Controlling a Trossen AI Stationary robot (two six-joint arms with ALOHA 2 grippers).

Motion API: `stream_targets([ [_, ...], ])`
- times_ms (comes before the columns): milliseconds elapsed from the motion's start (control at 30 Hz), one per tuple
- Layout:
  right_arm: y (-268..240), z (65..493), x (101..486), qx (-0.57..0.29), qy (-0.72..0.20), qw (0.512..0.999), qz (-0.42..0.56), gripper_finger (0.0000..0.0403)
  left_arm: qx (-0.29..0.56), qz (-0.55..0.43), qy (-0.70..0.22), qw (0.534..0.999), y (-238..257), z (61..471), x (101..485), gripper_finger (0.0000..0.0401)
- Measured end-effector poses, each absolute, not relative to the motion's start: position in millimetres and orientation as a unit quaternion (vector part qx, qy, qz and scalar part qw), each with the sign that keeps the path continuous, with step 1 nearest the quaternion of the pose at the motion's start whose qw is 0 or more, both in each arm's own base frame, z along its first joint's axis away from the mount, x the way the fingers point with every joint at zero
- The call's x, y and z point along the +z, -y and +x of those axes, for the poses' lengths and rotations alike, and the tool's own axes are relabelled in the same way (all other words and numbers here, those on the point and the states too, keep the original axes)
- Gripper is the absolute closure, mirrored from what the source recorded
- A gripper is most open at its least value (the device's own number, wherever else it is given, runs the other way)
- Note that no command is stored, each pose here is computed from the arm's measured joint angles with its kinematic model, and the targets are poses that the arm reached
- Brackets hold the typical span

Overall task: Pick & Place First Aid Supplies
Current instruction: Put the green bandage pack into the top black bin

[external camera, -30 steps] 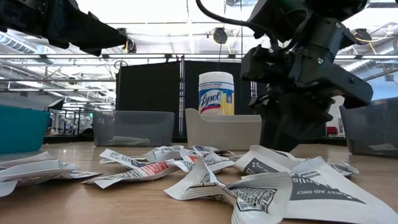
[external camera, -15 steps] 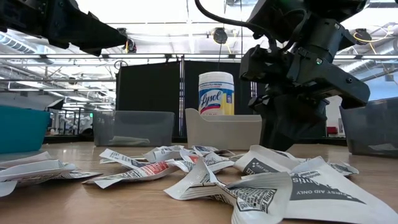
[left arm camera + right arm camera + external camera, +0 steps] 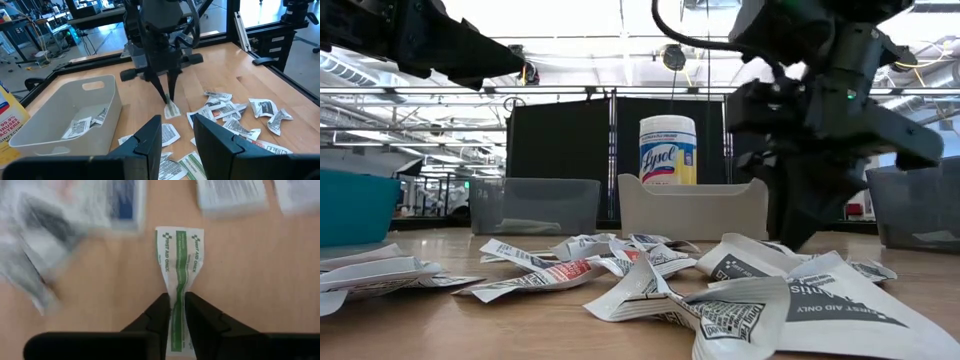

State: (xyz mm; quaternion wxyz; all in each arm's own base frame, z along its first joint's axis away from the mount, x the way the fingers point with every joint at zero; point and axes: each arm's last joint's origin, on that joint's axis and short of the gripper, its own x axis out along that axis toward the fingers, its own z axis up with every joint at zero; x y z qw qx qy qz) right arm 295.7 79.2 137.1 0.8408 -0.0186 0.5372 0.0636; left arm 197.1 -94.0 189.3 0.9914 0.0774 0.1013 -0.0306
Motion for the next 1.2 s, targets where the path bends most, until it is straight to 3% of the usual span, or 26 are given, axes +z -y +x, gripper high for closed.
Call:
stream_targets([
  [467,-78.7,289.7,169.0,0.062,-0.493,0.868,-0.02,0.0382,-0.031,0.077,-0.101,0.991,94.1,197.1,189.4,0.0281],
  [1200,-71.0,330.9,195.7,0.086,-0.262,0.959,-0.068,0.0383,-0.032,0.079,-0.085,0.993,94.4,197.7,192.7,0.0281],
])
